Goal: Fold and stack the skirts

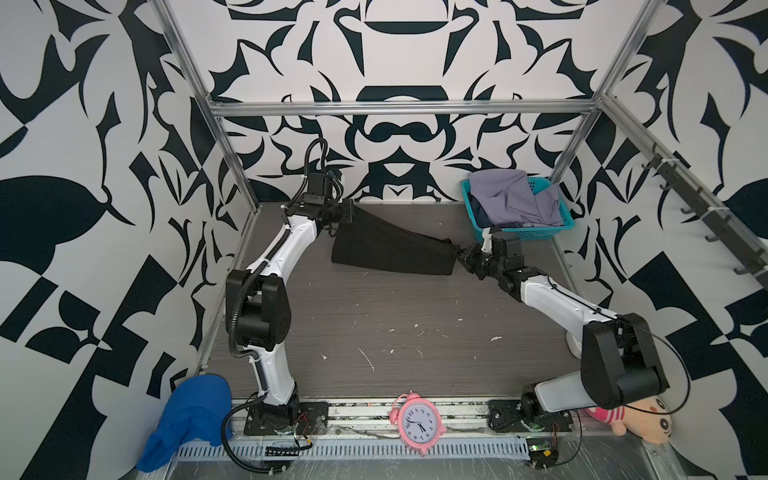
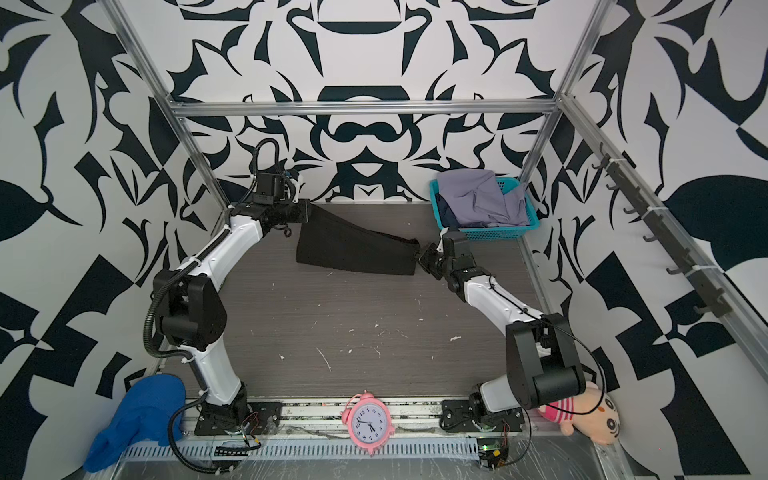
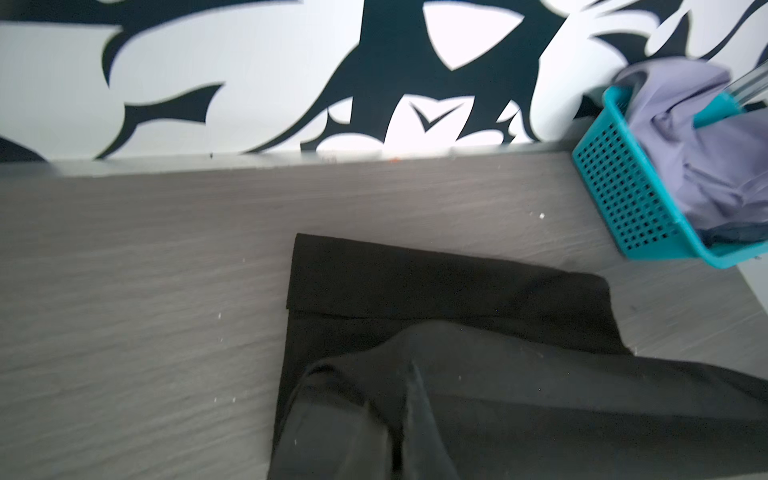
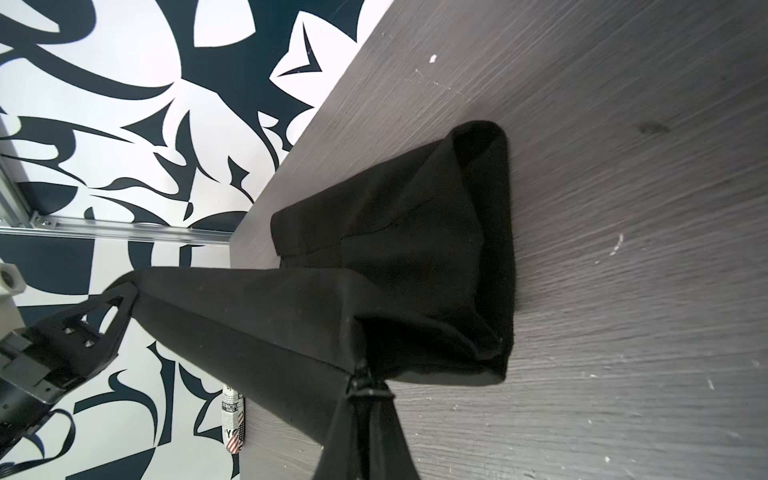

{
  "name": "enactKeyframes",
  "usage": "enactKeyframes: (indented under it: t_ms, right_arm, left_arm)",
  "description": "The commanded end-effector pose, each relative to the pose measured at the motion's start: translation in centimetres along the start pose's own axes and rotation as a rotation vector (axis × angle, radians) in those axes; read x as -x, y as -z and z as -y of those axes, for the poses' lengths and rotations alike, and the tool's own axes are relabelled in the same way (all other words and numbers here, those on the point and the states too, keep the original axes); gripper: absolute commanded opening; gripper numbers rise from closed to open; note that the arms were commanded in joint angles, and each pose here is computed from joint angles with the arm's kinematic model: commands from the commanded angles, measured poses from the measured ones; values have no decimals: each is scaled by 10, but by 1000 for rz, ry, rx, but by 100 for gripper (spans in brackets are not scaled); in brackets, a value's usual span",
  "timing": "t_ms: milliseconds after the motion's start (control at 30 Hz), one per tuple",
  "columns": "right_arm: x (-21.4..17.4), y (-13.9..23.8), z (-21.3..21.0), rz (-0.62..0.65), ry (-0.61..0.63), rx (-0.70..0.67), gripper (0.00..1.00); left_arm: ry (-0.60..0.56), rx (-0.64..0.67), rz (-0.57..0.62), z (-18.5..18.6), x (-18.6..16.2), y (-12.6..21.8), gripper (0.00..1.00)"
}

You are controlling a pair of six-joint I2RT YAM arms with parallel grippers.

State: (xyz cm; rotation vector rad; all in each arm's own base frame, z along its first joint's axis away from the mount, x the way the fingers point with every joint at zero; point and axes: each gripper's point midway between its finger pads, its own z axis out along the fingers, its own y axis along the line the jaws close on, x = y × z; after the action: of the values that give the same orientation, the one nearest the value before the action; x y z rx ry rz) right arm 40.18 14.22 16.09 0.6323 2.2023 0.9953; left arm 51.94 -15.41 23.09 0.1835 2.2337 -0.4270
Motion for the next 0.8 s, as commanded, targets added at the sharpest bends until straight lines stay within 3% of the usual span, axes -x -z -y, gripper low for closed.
enactKeyframes:
  t_ms: [0, 300, 567, 667, 767]
  right_arm:
    - [21, 17, 3, 85, -4, -34, 0]
    - [-3, 47, 4, 65, 2, -5, 0]
    - [-16, 97, -3, 102, 55, 5, 0]
    - [-10, 96, -10, 110, 82, 1, 0]
    - [-7, 81, -7, 86, 81, -14, 0]
  left_arm:
    - [34, 116, 66, -35, 11, 19, 0]
    - [83, 145, 59, -34, -37, 74, 0]
    - [95, 93, 215, -7, -38, 164, 0]
    - [78, 89, 250, -5, -32, 172, 0]
    - [67, 93, 217, -7, -31, 157, 0]
